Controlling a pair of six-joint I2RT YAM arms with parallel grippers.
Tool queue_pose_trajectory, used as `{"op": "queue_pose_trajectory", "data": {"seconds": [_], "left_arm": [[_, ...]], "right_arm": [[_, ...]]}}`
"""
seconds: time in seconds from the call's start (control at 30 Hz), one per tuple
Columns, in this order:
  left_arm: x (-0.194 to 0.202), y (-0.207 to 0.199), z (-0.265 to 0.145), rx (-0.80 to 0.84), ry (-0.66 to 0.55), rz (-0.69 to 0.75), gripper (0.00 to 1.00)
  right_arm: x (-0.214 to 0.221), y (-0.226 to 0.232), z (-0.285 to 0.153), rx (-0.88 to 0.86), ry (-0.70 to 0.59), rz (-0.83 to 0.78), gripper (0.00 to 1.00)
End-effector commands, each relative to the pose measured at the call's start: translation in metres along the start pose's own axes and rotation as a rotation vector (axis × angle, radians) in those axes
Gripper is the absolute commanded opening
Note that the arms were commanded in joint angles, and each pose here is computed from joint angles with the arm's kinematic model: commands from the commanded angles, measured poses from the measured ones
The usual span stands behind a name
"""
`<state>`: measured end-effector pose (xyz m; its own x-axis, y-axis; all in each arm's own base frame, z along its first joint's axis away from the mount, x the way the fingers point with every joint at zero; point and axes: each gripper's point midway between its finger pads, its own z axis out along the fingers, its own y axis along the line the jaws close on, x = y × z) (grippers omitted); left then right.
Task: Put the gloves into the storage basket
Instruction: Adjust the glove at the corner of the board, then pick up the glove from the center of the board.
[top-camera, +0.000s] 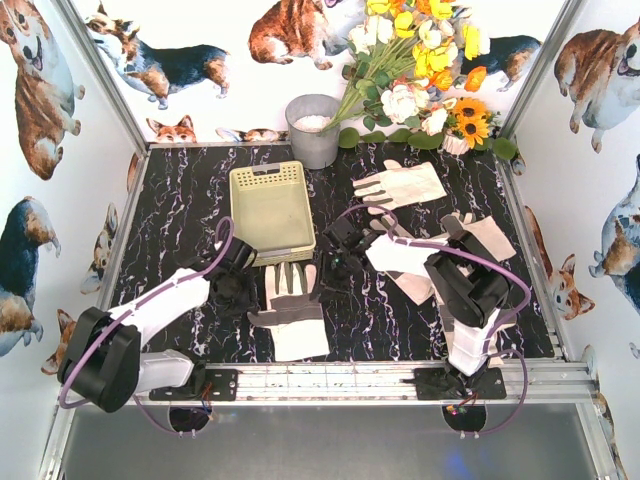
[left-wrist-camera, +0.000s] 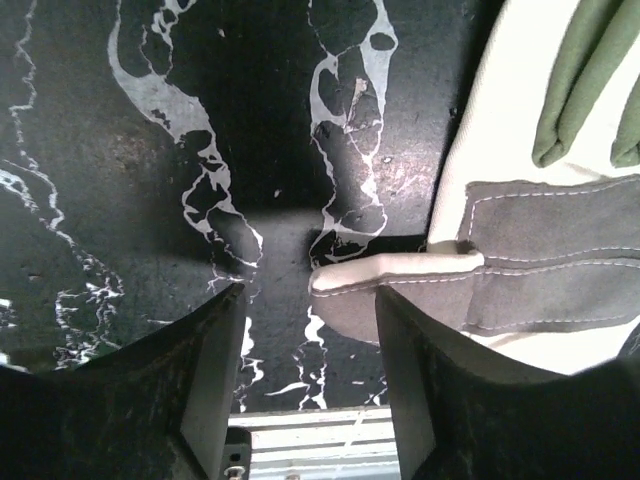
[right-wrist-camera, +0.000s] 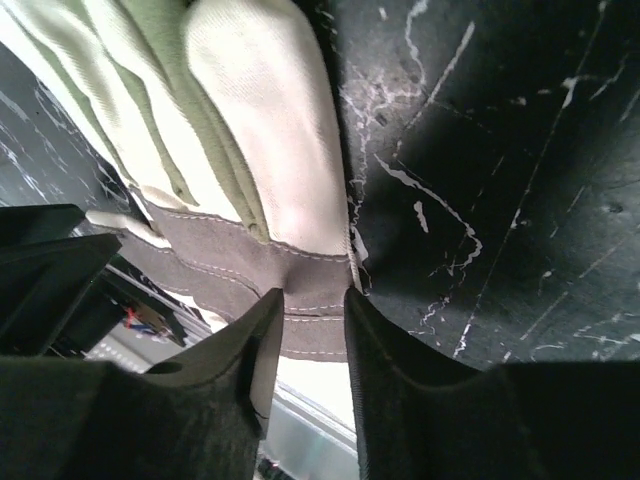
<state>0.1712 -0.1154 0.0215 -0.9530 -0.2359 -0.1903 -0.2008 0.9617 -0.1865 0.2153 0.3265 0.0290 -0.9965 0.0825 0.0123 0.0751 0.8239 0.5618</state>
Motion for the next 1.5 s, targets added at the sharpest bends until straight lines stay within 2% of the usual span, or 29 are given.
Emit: {"op": "queue_pose_trajectory", "data": {"seconds": [0.0,0.1,0.23,0.43,0.57,0.67,0.8,1.1,1.3,1.47], "left_arm": [[-0.025,-0.005,-0.025,0.001,-0.091,-0.010,0.59],[-0.030,-0.004,-0.044,-0.006,-0.135,-0.027,0.77],[-0.044,-0.012,-0.076,0.035,-0.210,-0.056,0.88],[-0.081,-0.023,-0.118,0.048,-0.358,-0.032,0.95],[-0.115,-0.036,-0.136,0.039,-0.404,-0.002,0.98],[-0.136,-0.048,-0.142,0.045,-0.434,0.001,0.98],[-0.154,-0.062,-0.141,0.088,-0.468,-0.013,0.98],[-0.171,-0.068,-0.136,0.099,-0.487,-0.042,0.98],[-0.176,-0.065,-0.135,0.095,-0.489,-0.055,0.98],[-0.175,-0.064,-0.135,0.096,-0.489,-0.070,0.98]], "right_arm": [[-0.022,0.027,-0.038,-0.019,-0.121,-0.125,0.38],[-0.026,0.029,-0.067,0.002,-0.185,-0.165,0.46],[-0.029,0.018,-0.109,0.061,-0.281,-0.185,0.53],[-0.049,-0.046,-0.185,0.371,-0.426,-0.251,0.67],[-0.068,-0.089,-0.228,0.591,-0.423,-0.330,0.72],[-0.086,-0.113,-0.240,0.701,-0.380,-0.366,0.74],[-0.110,-0.121,-0.235,0.738,-0.347,-0.410,0.75],[-0.143,-0.131,-0.196,0.788,-0.225,-0.444,0.65],[-0.159,-0.151,-0.181,0.890,-0.163,-0.480,0.53],[-0.159,-0.170,-0.174,0.974,-0.097,-0.490,0.38]]}}
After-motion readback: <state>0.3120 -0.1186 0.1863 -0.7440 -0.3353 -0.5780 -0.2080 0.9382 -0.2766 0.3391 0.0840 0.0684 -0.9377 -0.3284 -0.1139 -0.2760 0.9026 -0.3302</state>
